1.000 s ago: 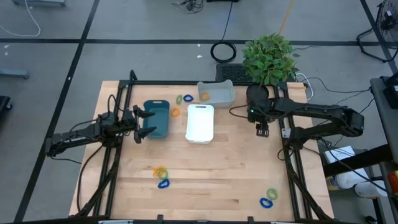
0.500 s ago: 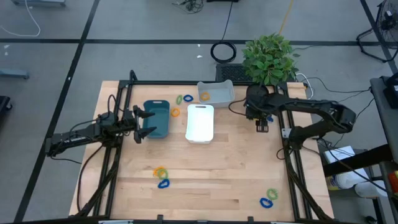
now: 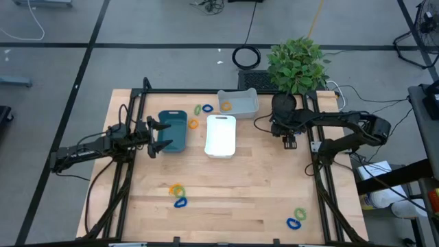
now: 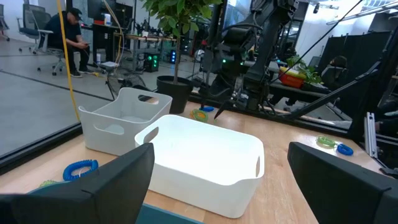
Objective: Sort spring keychains
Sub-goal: Put the yellow spring keychain into the gray bin
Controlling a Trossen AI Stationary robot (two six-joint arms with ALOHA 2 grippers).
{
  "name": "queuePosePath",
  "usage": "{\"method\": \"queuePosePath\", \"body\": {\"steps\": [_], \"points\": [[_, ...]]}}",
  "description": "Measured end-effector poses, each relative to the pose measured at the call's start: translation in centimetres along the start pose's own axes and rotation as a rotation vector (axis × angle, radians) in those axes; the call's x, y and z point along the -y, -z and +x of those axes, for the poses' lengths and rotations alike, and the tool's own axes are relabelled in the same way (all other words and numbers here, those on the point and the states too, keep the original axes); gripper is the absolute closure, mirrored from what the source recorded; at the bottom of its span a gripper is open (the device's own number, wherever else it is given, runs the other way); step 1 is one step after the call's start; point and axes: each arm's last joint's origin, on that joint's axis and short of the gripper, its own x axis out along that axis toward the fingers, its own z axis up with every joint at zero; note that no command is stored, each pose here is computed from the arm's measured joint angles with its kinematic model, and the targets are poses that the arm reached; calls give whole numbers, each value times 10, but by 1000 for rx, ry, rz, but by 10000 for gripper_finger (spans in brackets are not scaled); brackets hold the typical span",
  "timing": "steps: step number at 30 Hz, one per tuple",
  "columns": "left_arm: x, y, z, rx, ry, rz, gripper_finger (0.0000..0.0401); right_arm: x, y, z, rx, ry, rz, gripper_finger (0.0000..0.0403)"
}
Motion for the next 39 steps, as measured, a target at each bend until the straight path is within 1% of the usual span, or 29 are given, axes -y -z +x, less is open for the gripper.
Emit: {"method": "queuePosePath", "body": {"steps": [3, 6, 11, 20, 29, 32, 39], "points": [[0, 0, 0, 0, 0, 0, 22, 0, -1, 2, -1, -1, -26, 186], [0, 0, 0, 0, 0, 0, 22, 2, -1, 4, 11, -15, -39, 207], [0, 0, 0, 0, 0, 0, 22, 6, -1, 9, 13, -26, -18, 238], [0, 0, 0, 1, 0, 0, 22, 5, 0, 16, -10, -82, 22, 266], [0, 0, 0, 0, 0, 0, 22, -6, 2, 14, -44, -201, 78, 316], [0, 0, 0, 0, 0, 0, 22, -9, 1, 14, -35, -229, 83, 324], [0, 0, 0, 0, 0, 0, 22, -10, 0, 14, -36, -215, 100, 319]]}}
